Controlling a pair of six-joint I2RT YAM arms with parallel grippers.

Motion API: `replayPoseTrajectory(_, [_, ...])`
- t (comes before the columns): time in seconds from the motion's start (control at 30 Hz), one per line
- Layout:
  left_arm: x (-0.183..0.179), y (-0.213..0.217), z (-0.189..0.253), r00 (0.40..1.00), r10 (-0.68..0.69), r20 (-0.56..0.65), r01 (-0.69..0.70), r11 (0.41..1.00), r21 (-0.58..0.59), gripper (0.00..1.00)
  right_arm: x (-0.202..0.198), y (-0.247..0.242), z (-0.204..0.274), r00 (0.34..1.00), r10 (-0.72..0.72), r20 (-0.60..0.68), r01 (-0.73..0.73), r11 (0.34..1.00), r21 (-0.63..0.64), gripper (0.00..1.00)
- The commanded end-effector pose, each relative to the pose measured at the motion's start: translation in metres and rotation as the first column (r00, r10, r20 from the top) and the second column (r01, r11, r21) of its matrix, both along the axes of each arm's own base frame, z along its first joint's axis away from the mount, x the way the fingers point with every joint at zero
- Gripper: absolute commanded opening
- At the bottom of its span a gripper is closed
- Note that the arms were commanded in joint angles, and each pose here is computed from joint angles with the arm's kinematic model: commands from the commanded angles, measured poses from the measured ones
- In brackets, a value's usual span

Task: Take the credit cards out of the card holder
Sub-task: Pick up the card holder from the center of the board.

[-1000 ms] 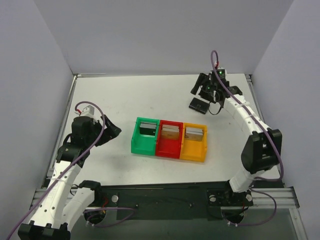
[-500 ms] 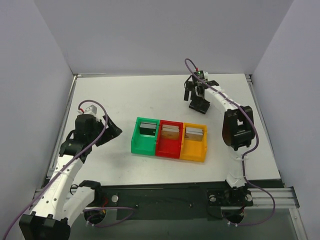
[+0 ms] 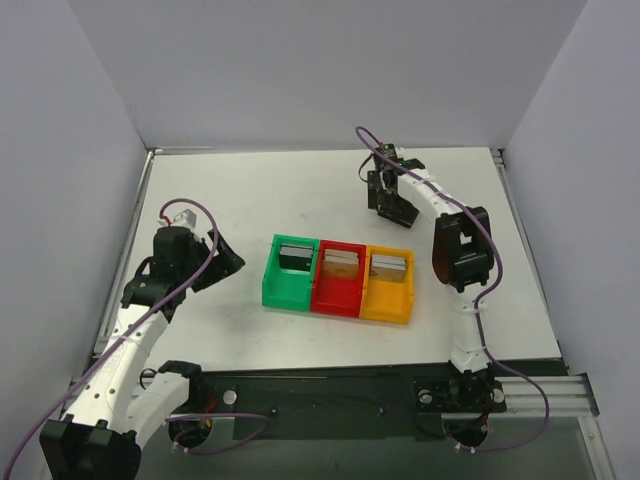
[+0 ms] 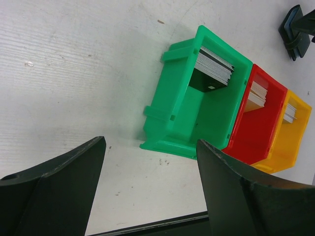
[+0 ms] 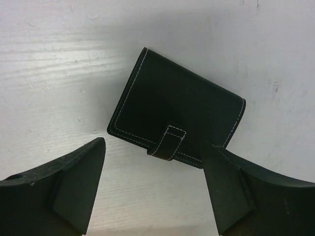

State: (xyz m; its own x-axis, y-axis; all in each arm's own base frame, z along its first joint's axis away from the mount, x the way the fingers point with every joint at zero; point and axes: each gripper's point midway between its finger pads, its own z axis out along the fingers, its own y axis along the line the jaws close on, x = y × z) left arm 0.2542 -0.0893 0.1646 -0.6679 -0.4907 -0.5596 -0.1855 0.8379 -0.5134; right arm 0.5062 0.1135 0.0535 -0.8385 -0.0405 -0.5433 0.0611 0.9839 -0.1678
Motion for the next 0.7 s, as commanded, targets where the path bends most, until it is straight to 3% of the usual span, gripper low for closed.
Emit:
replayPoseTrajectory(0.0, [0.011,-0.003,0.019,0.997,-0.013,0.080,0.014,1.000,-0.007,0.85,-0.010,-0.017,-0.008,0.997,-0.037,-0.064,0.034,0.999,-0.040,0.72])
replayPoseTrajectory(0.1, [0.011,-0.002,0.020,0.997,-0.009,0.079,0.009,1.000,-0.004,0.85,-0.013,-0.020,-0.015,0.996,-0.042,-0.081,0.038,0.998,-0.046,0.69])
replayPoseTrajectory(0.47, [0.009,-0.001,0.018,0.997,-0.005,0.075,0.005,1.000,0.000,0.85,-0.020,-0.022,-0.025,0.993,-0.046,-0.112,0.042,0.998,-0.040,0.45])
replayPoseTrajectory(0.67, [0.009,-0.001,0.020,0.997,-0.006,0.083,0.006,1.000,0.000,0.85,-0.024,-0.024,-0.023,0.992,-0.052,-0.115,0.048,0.998,-0.035,0.24])
